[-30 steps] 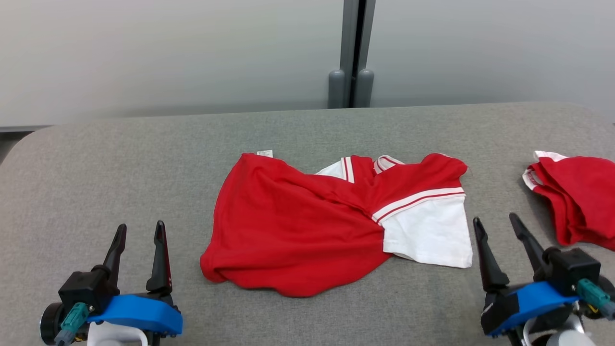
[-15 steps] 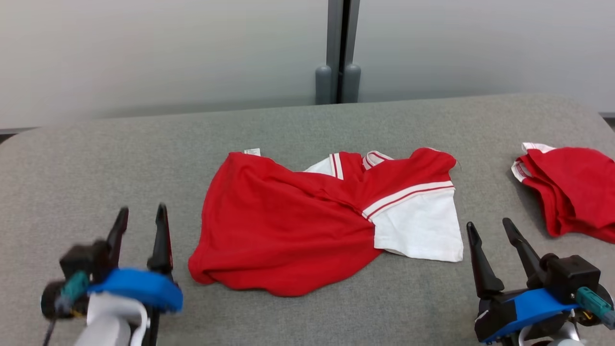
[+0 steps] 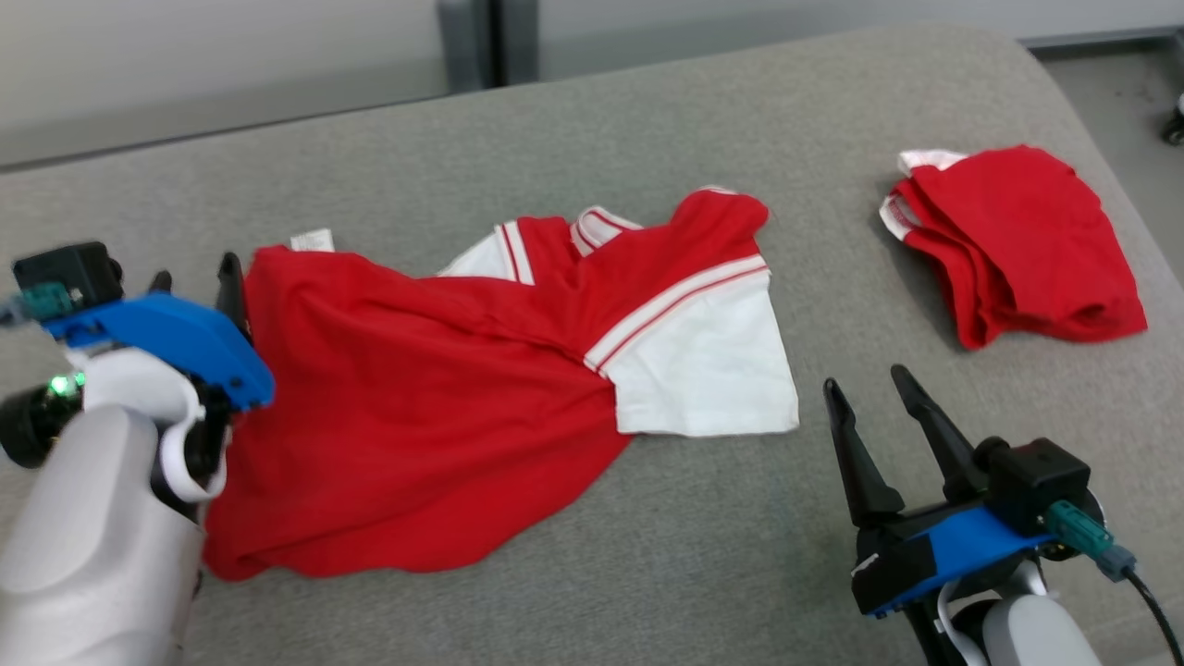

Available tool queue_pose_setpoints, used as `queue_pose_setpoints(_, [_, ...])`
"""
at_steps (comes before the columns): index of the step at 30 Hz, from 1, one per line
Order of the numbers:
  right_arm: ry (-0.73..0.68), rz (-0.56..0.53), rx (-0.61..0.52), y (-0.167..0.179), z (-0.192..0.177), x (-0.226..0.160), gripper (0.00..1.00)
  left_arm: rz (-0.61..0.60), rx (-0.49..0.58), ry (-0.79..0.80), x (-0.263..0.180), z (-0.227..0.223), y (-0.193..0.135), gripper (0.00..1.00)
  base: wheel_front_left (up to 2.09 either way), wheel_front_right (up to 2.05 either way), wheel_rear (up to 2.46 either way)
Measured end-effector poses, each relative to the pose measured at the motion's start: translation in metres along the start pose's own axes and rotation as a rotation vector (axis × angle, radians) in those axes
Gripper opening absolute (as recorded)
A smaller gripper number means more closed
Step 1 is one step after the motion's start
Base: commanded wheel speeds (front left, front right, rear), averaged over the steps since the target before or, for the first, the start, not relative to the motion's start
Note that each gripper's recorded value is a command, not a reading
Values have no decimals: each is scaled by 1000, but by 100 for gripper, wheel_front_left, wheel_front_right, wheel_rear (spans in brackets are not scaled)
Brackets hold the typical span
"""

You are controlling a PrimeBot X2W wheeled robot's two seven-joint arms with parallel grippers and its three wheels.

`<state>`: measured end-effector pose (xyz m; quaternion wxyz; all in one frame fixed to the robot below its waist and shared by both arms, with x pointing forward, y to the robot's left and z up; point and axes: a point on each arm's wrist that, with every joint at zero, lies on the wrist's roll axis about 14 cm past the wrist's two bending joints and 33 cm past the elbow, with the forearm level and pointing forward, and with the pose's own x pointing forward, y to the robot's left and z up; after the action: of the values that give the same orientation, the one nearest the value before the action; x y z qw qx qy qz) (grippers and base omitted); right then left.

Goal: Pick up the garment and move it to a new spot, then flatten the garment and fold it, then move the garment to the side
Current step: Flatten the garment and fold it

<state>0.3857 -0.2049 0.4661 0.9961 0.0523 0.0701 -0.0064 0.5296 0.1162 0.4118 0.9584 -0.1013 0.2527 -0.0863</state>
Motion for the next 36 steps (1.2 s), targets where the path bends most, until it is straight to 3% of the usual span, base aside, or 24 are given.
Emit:
queue_pose_setpoints(9, [48,-71,16,-21,-20,-7,100,18,35,245,36,-51,-4,100,0,0,0])
queue_pose_setpoints(13, [44,-83,24,-25,-21,-8,100,55,79,259,39,-57,5,100,0,0,0])
queue_pose_setpoints(14, [41,-84,23,-25,-20,-8,100,54,78,267,39,-60,4,96,0,0,0])
queue_pose_setpoints(15, [40,-84,24,-25,-20,-7,100,45,75,275,39,-61,3,22,0,0,0])
queue_pose_setpoints(16, [38,-85,24,-26,-20,-7,100,34,66,279,38,-61,0,0,0,0,0])
queue_pose_setpoints(20, [28,-65,29,-20,-18,-1,100,-7,38,221,33,-52,-9,0,0,0,0])
queue_pose_setpoints(27, [-28,16,41,5,-1,15,100,-145,65,-153,-6,27,-37,0,0,0,0])
queue_pose_setpoints(31, [-47,50,39,16,7,15,100,-214,142,-196,-52,12,-53,0,0,0,0])
queue_pose_setpoints(36, [-52,86,28,29,13,16,100,-242,144,-138,-104,-31,-61,0,0,0,0])
